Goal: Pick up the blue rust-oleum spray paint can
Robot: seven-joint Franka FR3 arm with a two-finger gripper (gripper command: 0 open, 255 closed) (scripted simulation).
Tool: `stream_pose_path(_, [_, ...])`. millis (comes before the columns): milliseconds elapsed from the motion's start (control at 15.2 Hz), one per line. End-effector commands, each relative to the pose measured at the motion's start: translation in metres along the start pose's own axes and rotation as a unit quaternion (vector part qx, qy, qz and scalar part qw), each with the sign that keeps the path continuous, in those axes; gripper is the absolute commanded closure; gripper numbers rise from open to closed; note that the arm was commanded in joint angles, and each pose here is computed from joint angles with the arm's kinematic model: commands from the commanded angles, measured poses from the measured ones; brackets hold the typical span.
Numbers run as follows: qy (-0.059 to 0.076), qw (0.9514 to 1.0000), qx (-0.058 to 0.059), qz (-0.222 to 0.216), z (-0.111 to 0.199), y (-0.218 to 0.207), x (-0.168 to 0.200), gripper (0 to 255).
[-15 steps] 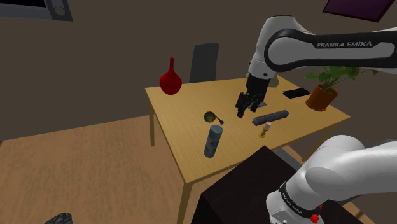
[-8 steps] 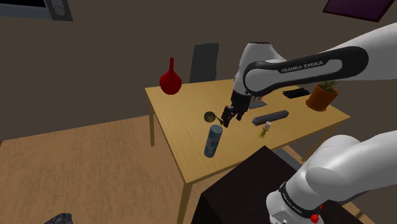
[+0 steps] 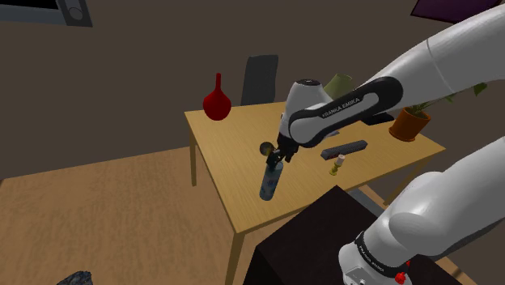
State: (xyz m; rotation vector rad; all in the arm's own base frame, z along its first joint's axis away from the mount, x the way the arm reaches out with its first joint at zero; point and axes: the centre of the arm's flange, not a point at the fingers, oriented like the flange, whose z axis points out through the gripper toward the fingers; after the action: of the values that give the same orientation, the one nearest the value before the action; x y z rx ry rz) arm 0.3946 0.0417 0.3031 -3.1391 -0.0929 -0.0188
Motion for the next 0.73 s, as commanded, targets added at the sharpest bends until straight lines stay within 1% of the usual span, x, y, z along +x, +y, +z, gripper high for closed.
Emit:
stream_pose_path(0, [0.002,1.0,0.0,-0.001,0.013,-0.001,0.002,0])
stream_pose_path(264, [0.002,1.0,0.0,-0.001,0.034,-0.001,0.002,0])
stream_pose_path(462, [0.002,1.0,0.0,-0.001,0.037,-0.001,0.002,0])
stream_pose_path(528, [0.002,1.0,0.0,-0.001,0.037,-0.001,0.002,255])
stream_pose_path(660, [0.002,1.0,0.0,-0.001,0.037,-0.001,0.002,255])
